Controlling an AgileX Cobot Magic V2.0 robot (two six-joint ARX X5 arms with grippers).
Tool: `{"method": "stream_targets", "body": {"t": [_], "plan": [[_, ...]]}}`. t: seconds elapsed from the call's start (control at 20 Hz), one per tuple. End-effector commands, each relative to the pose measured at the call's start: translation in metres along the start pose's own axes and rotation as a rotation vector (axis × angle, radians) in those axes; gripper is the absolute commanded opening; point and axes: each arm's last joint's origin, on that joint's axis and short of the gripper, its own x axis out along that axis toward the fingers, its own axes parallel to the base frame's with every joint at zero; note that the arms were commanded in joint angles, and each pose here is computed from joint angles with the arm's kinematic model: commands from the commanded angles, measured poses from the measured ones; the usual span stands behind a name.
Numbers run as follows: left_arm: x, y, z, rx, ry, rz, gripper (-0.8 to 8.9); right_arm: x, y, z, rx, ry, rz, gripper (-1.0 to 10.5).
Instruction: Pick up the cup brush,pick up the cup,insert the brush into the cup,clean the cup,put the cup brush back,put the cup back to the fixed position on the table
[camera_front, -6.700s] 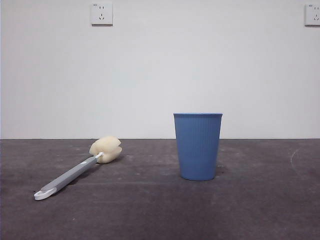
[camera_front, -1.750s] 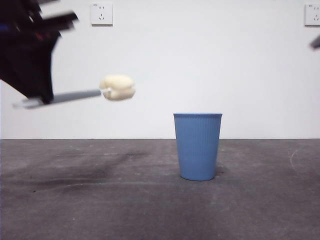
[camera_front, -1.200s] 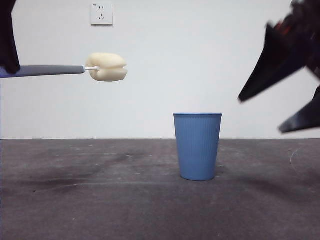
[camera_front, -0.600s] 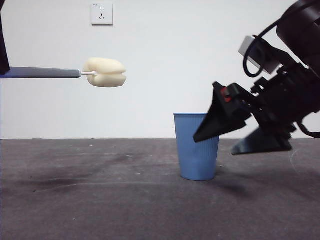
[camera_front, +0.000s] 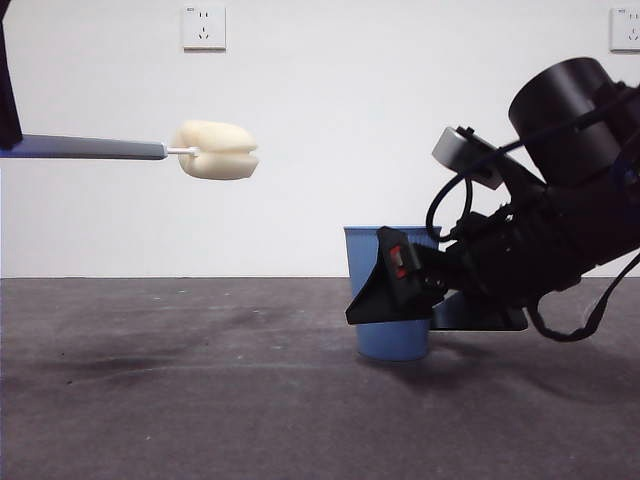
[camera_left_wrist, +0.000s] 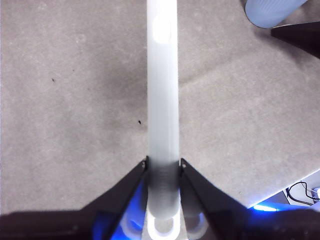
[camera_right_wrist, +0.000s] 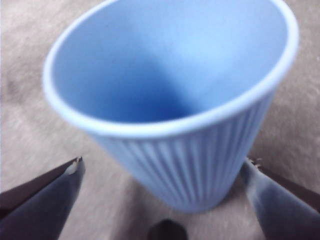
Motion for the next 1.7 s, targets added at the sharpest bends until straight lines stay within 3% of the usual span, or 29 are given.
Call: {"method": "stream_targets", "body": {"t": [0.05, 0.2, 0.75, 1.05, 1.3, 1.5, 1.7], "plan": [[0.000, 0.000, 0.000, -0.008, 0.000, -0.001, -0.08, 0.006, -0.001, -0.006, -0.003, -0.027, -0.026, 5.9], [0.000, 0.000, 0.000, -0.011, 0.001, -0.001, -0.08, 0.014, -0.004, -0.012, 0.014, -0.043, -0.045, 5.7], [0.000, 0.000, 0.000, -0.007, 0.002, 0.000, -0.08, 0.016, -0.004, -0.008, -0.001, -0.097, -0.047, -0.1], [0.000, 0.001, -0.004, 0.077, 0.035, 0.007, -0.08, 0.007, 0.000, 0.000, 0.020, -0.047, -0.040, -0.2], [0.000, 0.001, -0.004, 0.223, 0.035, -0.001, -0.08, -0.027, 0.011, 0.040, -0.107, 0.148, -0.132, -0.2], [0.000, -0.001, -0.005, 0.357, 0.042, -0.076, -0.08, -0.040, 0.015, 0.063, -0.226, 0.425, -0.185, -0.2], [0.000, -0.001, -0.005, 0.450, 0.049, -0.077, -0.08, -0.048, 0.022, 0.076, -0.417, 0.616, -0.224, -0.2]]}}
